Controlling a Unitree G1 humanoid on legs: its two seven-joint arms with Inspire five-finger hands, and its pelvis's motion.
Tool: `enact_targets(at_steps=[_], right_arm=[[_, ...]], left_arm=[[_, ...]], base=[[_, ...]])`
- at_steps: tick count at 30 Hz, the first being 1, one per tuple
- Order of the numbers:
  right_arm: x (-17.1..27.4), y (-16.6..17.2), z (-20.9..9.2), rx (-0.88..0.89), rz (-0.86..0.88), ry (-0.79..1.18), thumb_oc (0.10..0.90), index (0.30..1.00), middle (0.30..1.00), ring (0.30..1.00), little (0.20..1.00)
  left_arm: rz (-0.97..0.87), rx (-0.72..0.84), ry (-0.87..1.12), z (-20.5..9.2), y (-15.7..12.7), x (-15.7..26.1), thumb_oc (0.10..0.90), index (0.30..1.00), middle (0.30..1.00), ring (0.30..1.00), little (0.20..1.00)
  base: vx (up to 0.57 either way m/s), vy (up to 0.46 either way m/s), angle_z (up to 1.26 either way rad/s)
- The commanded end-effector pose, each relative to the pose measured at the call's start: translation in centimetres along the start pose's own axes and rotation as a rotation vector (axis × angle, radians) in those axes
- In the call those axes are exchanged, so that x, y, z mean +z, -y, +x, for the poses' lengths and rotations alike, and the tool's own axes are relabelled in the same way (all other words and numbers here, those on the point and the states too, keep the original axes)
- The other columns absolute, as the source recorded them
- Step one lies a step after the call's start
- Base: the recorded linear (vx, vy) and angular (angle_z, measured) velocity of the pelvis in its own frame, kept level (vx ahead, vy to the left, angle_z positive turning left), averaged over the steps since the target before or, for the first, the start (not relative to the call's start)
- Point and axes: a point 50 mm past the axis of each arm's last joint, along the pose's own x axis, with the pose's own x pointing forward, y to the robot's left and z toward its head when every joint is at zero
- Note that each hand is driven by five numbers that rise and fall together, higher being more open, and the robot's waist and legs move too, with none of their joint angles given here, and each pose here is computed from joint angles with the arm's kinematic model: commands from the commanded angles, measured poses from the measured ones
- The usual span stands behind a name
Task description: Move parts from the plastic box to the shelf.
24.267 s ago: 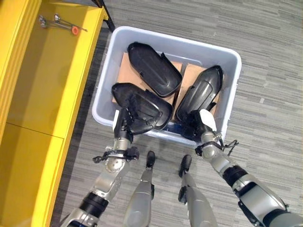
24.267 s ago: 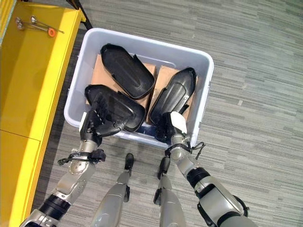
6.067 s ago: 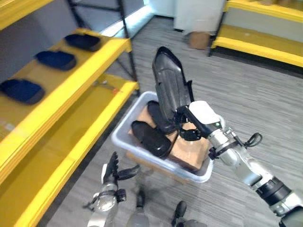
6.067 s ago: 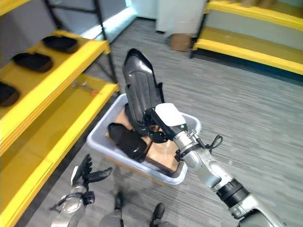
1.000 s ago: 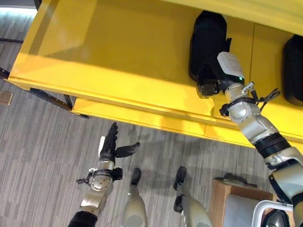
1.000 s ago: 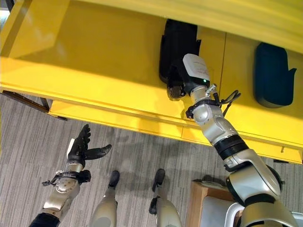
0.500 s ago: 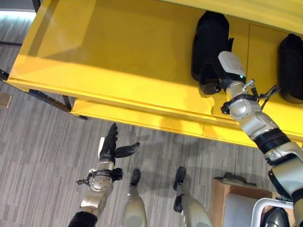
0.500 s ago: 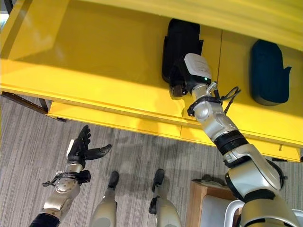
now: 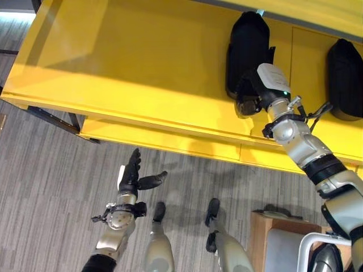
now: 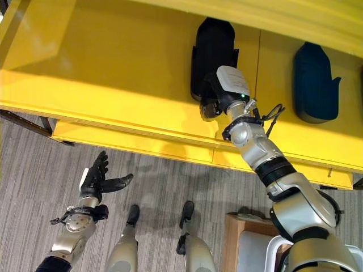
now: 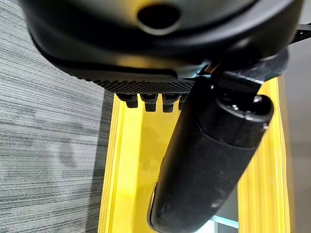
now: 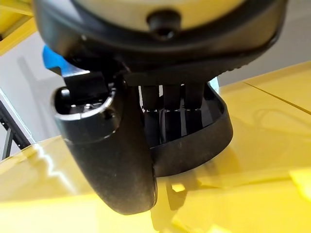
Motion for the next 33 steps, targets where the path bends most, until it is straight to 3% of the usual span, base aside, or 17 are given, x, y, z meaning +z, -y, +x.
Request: enact_targets(at_steps=[1,17,18,19,20,21,33], right_arm=[[0.6,3.1,0.7,-0.094,-0.076,0.068,0.4,0.3,0.3,0.3,0.3],[0.8,2.5,0.8,-0.095,-0.05,0.061,0.4,0.3,0.3,0.3,0.3],[0.9,2.5,0.8,-0.093,-0.047,0.061,0.429,0.341,0.341,0.341,0.341],[0.9,2.5,0.8,-0.093,-0.042,0.061,0.567,0.533,0.533,0.533,0.533],[1.0,2.4,0.8,-0.093,-0.041,0.063,0.796,0.855,0.855,0.855,0.855],[1.0,2.4,0.8,-0.091,-0.037,0.064,0.9,1.0,1.0,1.0,1.0],[2.0,3.9,0.5,-0.148,-0.029,0.116,0.9,1.0,1.0,1.0,1.0]], left_arm=[[-0.003,-0.018,0.186,0.2,-0.1,3.2,0.9,1.0,1.0,1.0,1.0],[-0.01,-0.014,0.19,0.3,0.0,3.3,0.9,1.0,1.0,1.0,1.0],[-0.01,-0.014,0.189,0.3,0.0,3.3,0.9,1.0,1.0,1.0,1.0],[-0.011,-0.014,0.189,0.3,0.0,3.3,0.9,1.0,1.0,1.0,1.0],[-0.01,-0.014,0.189,0.3,0.0,3.3,0.9,1.0,1.0,1.0,1.0],[-0.008,-0.015,0.188,0.3,0.0,3.3,0.9,1.0,1.0,1.0,1.0],[-0.005,0.012,0.181,0.3,-0.5,3.2,0.9,1.0,1.0,1.0,1.0]], base=[[0.0,0.0,0.0],[0.0,0.0,0.0],[0.0,0.0,0.0],[0.0,0.0,0.0],[0.0,0.0,0.0],[0.0,0.0,0.0],[0.0,-0.001,-0.04]])
